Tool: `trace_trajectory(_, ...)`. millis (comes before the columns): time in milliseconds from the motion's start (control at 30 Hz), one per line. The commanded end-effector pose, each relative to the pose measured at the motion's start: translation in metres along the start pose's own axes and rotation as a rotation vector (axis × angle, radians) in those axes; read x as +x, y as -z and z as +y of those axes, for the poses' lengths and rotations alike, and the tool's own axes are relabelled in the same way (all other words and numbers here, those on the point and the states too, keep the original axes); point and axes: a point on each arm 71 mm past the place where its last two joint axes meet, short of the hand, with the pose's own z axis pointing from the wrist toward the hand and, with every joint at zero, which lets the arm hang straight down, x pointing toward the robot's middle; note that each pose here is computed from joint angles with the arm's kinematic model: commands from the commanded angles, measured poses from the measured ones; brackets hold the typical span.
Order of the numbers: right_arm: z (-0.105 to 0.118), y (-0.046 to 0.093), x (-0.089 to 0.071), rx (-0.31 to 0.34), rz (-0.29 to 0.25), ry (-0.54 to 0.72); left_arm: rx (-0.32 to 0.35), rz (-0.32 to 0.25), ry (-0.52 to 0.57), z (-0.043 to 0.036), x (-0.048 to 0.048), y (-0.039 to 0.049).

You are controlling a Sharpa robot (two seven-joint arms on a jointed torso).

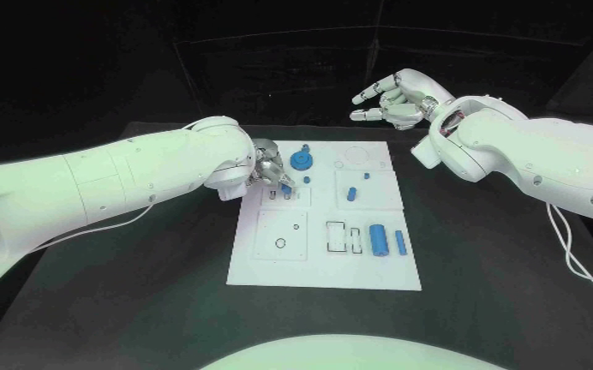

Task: Assemble the parts on the task board

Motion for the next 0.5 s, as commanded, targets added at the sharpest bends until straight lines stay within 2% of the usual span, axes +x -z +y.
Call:
trace_trajectory(33,0.001,-0.001,0.0,-0.004,0.009,0.001,0.012,-0.054,0.047,0.0013,-0.0008,0.0006)
trace_trajectory(200,0.001,-0.001,0.0,-0.003,0.01,0.001,0.005,-0.079,0.048,0.0048,0.0041,-0.0014)
trace_trajectory(500,0.001,-0.001,0.0,-0.004,0.012,0.005,-0.002,-0.103,0.04,0.0061,0.0107,-0.0049)
